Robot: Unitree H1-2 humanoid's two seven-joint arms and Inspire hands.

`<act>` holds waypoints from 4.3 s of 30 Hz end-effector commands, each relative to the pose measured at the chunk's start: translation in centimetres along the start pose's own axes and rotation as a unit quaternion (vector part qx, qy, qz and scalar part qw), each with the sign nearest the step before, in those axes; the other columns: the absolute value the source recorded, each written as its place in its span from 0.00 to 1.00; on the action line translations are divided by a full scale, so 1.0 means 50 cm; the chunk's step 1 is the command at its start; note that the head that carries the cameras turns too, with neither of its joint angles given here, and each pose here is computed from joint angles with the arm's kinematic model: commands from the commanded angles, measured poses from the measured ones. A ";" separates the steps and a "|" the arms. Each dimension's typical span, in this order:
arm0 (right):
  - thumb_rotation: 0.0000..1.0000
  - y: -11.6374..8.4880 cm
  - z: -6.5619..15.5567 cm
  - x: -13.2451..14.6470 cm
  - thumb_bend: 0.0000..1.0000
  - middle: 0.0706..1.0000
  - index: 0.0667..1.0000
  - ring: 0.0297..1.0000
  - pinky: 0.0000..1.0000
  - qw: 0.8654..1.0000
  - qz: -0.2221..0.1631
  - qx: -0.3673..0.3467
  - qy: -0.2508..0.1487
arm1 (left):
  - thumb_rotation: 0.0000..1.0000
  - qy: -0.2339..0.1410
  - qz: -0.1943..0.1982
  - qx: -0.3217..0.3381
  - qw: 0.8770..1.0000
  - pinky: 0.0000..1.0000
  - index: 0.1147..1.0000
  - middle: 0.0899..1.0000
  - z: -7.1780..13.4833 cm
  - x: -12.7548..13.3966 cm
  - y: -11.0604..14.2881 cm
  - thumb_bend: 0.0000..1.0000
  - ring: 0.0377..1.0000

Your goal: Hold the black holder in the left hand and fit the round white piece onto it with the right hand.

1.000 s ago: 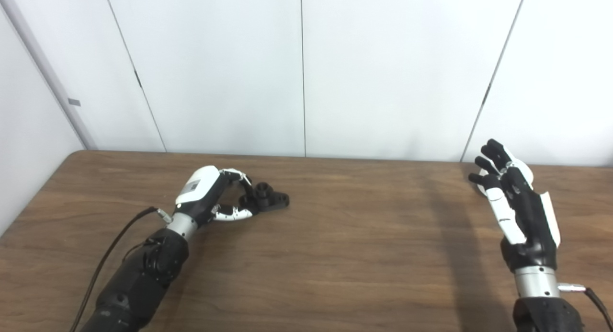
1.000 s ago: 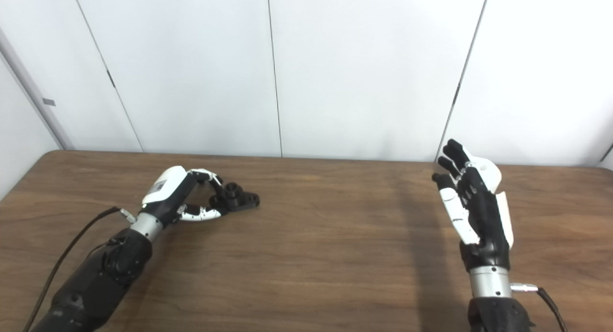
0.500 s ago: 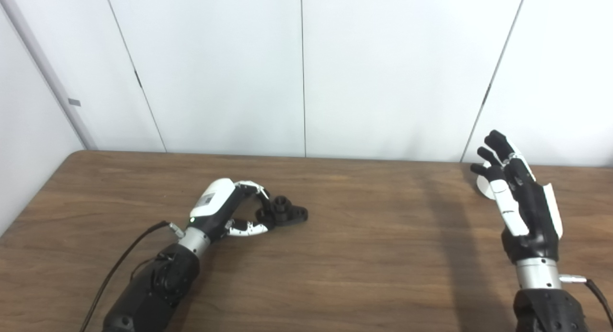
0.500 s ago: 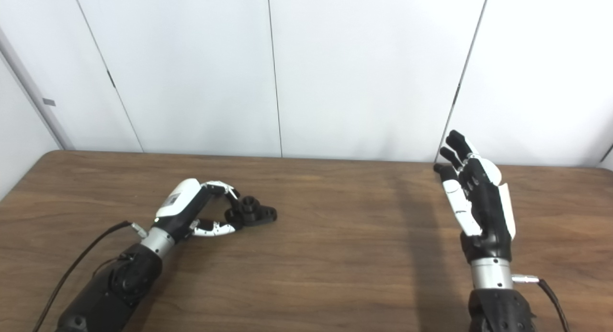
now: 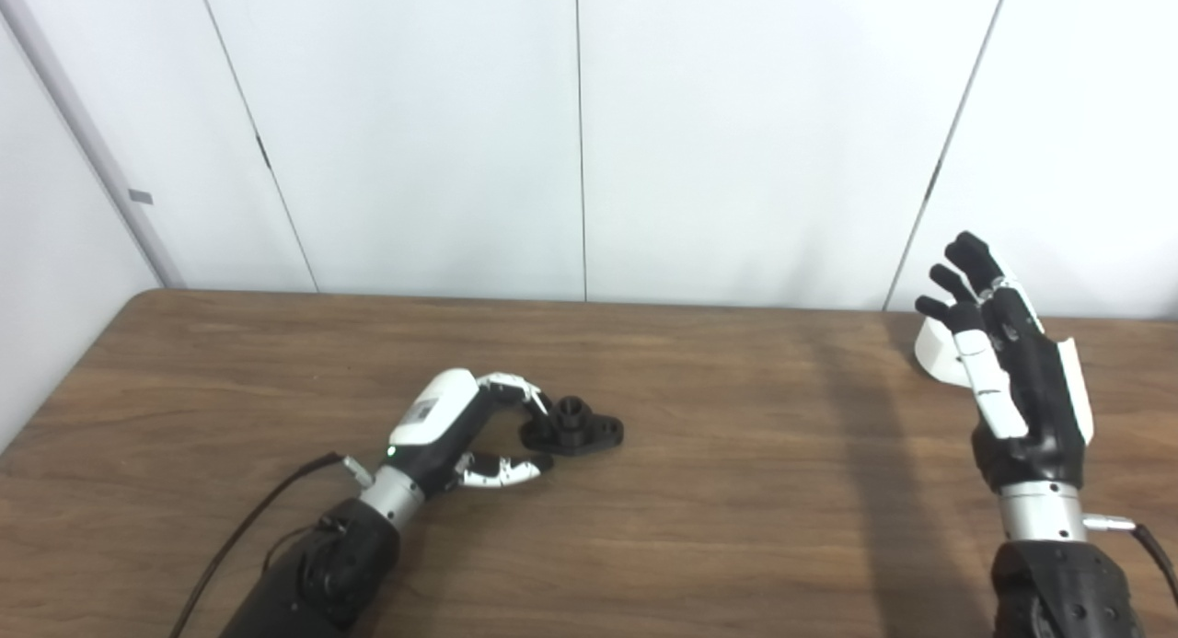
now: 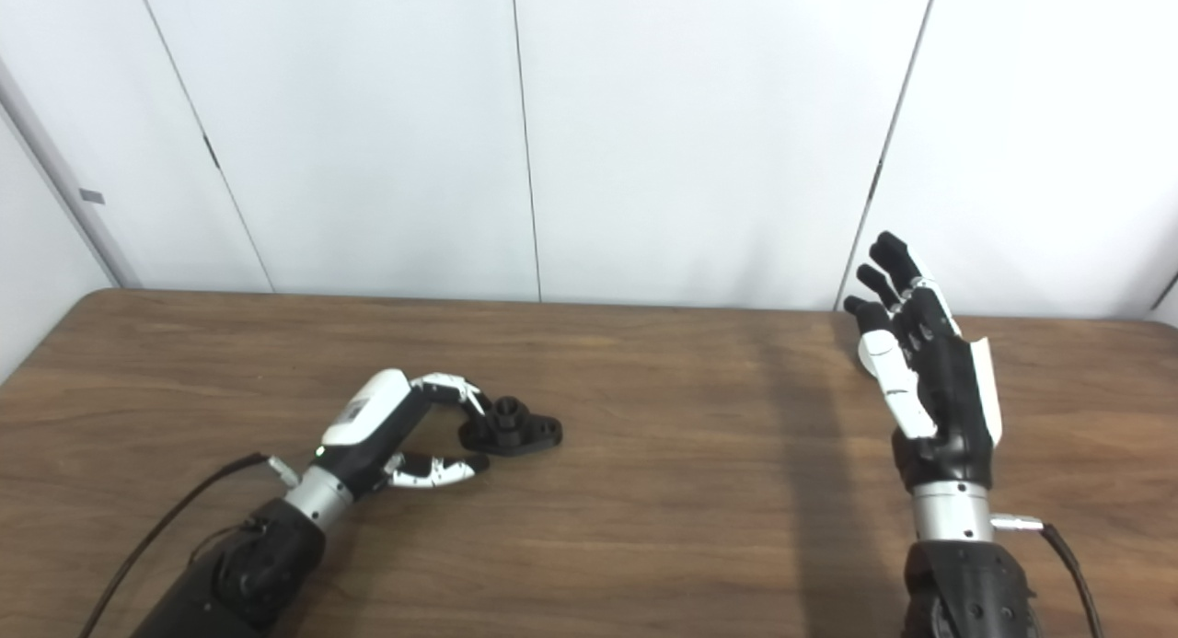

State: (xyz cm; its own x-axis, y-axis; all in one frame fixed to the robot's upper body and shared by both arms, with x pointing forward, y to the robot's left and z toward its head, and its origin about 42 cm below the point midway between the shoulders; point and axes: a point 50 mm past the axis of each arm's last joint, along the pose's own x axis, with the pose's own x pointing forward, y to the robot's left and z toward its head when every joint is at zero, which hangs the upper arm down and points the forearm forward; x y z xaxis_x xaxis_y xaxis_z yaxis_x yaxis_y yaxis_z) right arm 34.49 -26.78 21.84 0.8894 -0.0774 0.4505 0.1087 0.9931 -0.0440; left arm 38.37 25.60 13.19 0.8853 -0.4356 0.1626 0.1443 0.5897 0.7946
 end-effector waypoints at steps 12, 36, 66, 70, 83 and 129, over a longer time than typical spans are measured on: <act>0.69 -0.003 0.058 0.038 0.40 0.89 0.86 0.87 0.80 0.998 -0.005 0.000 -0.066 | 0.07 -0.035 0.008 0.002 0.999 0.84 0.42 0.67 0.030 -0.008 -0.001 0.52 0.76; 0.66 -0.018 0.044 0.028 0.42 0.88 0.85 0.87 0.79 0.998 -0.010 -0.007 -0.064 | 0.26 -0.019 0.049 -0.005 0.999 0.74 0.86 0.88 0.022 0.004 0.050 1.00 0.84; 0.70 0.013 0.054 0.017 0.41 0.89 0.87 0.87 0.79 0.998 -0.009 -0.016 -0.061 | 0.47 0.056 -0.097 0.213 0.971 1.00 0.82 0.98 0.018 0.063 0.068 1.00 1.00; 0.71 0.015 0.055 0.015 0.42 0.89 0.87 0.87 0.78 0.998 -0.010 -0.019 -0.061 | 0.43 0.040 -0.089 0.205 0.974 1.00 0.76 0.96 0.020 0.064 0.058 1.00 1.00; 0.69 0.014 0.060 0.015 0.41 0.88 0.86 0.86 0.76 0.998 -0.011 -0.020 -0.064 | 0.34 0.016 -0.068 0.184 0.980 1.00 0.65 0.90 0.036 0.080 0.027 1.00 0.99; 0.69 0.022 0.069 0.000 0.40 0.88 0.86 0.86 0.77 0.997 -0.018 -0.021 -0.066 | 0.06 -0.021 -0.014 0.144 0.989 0.99 0.42 0.73 0.044 0.083 -0.002 0.53 0.88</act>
State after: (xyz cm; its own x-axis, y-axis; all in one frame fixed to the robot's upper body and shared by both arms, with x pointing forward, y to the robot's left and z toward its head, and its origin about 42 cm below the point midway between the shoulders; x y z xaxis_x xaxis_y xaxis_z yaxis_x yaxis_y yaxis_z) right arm 33.23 -25.61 23.14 0.8582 -0.1041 0.5026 0.1624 0.9840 -0.0735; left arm 40.53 22.17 14.35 0.8673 -0.4807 0.1290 0.0641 0.3649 0.9288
